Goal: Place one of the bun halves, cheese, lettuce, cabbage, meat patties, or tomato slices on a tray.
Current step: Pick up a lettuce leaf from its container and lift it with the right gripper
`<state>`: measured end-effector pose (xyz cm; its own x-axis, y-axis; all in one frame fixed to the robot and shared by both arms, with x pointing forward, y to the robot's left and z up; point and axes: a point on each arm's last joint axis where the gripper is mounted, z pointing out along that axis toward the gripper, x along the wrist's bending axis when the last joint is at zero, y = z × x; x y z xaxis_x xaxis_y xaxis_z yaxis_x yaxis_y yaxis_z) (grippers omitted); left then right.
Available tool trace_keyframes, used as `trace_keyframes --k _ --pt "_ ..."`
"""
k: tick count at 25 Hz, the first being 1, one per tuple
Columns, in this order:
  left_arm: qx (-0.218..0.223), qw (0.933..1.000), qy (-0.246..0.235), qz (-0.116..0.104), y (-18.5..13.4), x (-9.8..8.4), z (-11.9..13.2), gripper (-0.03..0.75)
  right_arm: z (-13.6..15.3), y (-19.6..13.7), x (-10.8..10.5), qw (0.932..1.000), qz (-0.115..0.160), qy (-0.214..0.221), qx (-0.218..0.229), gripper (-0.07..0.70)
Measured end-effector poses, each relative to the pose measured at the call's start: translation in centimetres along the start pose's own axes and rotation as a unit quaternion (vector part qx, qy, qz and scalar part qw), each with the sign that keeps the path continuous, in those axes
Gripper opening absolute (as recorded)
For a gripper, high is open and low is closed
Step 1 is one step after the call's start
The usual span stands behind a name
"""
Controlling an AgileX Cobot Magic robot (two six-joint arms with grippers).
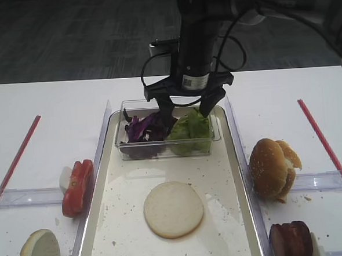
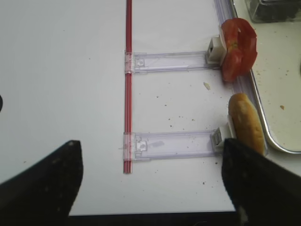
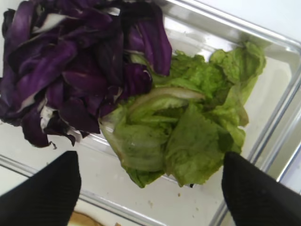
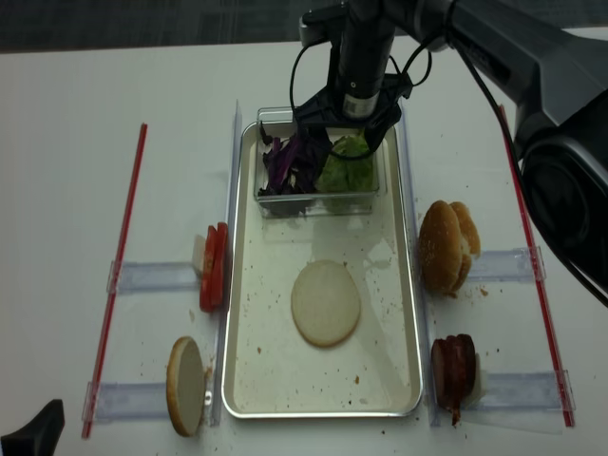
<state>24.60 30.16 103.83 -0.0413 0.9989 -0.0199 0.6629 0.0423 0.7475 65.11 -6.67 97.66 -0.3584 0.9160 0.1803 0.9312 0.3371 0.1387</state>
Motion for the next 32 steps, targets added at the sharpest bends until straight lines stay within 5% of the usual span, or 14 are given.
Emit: trace_keyframes --k 14,27,32 --pt "0.000 1.0000 0.000 0.000 0.0 0.0 0.0 0.555 0.5 0.3 -0.7 0.9993 -0.010 -0.036 0.000 0.389" --pt "0.000 1.0000 0.000 0.000 0.0 0.0 0.0 0.555 3.3 0.3 -1.1 0.9989 -0.006 -0.038 0.027 0.341" --pt "0.000 1.0000 0.000 0.000 0.0 0.0 0.0 0.555 3.3 0.3 -1.2 0.9988 -0.007 -0.041 0.027 0.231"
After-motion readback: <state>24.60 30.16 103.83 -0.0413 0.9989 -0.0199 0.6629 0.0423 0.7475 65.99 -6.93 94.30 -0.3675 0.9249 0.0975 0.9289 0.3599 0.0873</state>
